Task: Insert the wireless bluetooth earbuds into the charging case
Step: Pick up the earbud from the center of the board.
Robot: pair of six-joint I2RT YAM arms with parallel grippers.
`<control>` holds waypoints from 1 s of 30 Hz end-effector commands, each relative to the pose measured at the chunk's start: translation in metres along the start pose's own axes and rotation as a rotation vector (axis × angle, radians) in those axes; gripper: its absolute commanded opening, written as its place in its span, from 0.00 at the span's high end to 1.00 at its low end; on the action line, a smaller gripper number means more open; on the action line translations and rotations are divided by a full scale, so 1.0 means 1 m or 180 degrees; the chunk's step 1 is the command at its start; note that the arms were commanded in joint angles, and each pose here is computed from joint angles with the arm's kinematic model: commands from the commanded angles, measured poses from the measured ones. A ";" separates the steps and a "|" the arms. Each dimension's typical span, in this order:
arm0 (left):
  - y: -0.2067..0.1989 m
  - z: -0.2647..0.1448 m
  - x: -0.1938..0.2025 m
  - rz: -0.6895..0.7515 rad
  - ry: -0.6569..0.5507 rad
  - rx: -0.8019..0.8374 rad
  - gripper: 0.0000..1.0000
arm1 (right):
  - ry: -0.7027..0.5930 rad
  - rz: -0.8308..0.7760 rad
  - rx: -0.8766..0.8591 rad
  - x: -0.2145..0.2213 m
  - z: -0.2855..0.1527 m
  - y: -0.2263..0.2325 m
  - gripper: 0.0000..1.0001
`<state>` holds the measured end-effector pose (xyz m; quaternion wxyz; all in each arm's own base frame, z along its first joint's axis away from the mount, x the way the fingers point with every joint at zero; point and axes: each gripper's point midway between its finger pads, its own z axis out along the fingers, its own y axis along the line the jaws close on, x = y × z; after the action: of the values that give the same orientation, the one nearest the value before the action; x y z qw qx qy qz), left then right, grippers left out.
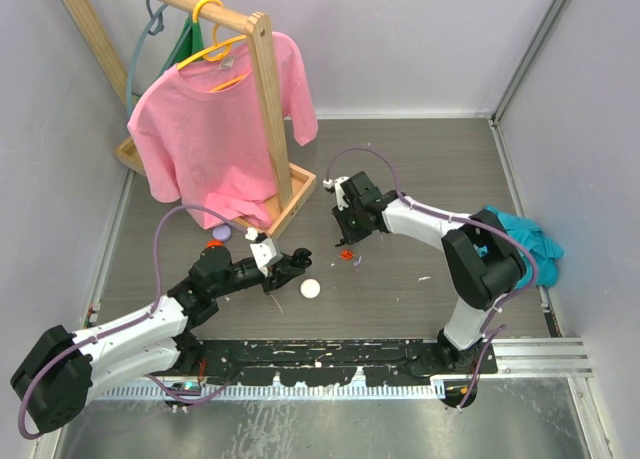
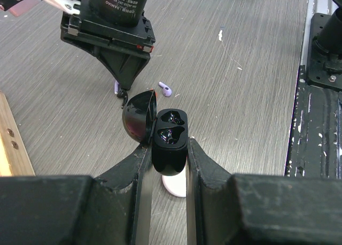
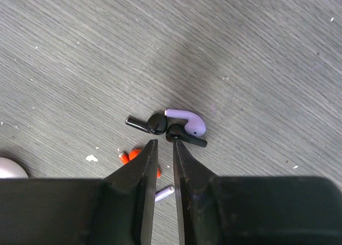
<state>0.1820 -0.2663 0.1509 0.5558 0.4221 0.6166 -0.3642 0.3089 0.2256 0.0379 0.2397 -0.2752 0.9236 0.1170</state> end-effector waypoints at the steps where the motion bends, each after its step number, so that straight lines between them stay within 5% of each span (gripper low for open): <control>1: 0.004 0.003 -0.035 0.0194 -0.0286 -0.0023 1.00 | -0.0230 -0.0074 -0.0074 -0.029 -0.001 0.003 0.75; 8: 0.003 0.003 -0.035 0.0196 -0.0288 -0.0014 1.00 | -0.0276 -0.0089 0.0013 -0.034 -0.001 -0.002 0.68; 30: 0.001 0.004 -0.035 0.0202 -0.0290 0.0027 1.00 | 0.0171 0.0014 0.0212 0.002 0.012 -0.013 0.67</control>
<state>0.1811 -0.2668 0.1510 0.5553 0.4233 0.6158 -0.3651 0.3149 0.2224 0.0185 0.2232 -0.2763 0.9300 0.0943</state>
